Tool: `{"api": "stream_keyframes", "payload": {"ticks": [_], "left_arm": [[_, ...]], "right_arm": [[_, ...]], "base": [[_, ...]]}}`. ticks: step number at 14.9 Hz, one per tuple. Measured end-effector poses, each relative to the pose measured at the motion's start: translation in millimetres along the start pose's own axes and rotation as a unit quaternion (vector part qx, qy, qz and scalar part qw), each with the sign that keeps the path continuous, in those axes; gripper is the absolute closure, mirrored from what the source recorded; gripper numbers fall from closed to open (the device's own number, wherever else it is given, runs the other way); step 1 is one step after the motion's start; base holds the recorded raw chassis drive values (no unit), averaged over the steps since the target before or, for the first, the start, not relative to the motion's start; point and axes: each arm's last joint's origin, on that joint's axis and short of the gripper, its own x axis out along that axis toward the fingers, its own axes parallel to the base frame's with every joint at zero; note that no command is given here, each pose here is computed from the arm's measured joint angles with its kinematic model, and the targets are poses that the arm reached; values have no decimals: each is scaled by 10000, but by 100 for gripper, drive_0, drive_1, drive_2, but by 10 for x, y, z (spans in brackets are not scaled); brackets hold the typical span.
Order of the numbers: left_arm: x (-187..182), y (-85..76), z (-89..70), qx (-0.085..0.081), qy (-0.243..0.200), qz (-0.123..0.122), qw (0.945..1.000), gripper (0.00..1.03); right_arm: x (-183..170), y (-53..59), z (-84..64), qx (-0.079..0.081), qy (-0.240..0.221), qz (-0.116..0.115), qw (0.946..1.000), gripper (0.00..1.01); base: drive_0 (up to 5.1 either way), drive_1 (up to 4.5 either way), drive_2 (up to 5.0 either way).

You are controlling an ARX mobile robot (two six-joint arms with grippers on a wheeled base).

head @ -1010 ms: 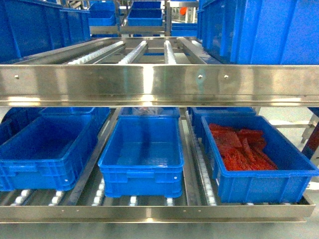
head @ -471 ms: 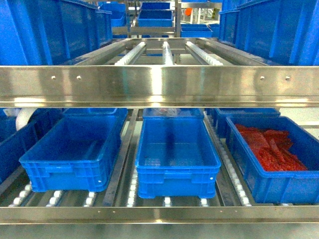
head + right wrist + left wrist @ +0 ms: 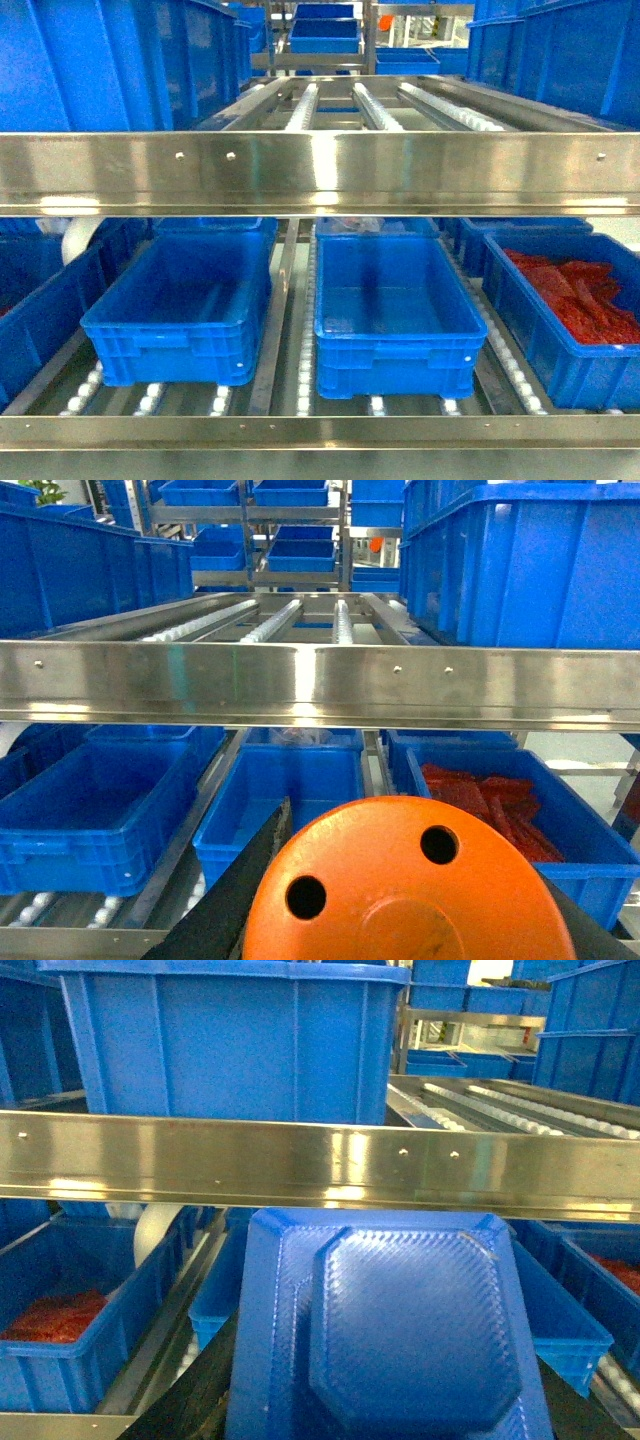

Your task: Sort blue parts and orange caps into right shelf containers

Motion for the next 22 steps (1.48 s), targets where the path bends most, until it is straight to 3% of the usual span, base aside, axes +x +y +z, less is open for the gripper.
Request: {"api": "stream_keyframes", "payload": {"ticks": [6, 22], "left_arm": [[0, 0, 0, 0, -2, 0, 10000, 60], [0, 0, 2, 2, -11, 4, 10000, 60]], "right_arm": [[0, 0, 0, 0, 2, 0, 10000, 57], [0, 0, 1, 0, -10, 4, 10000, 57]], "base": [[-496, 250, 250], [0, 0, 0]]}}
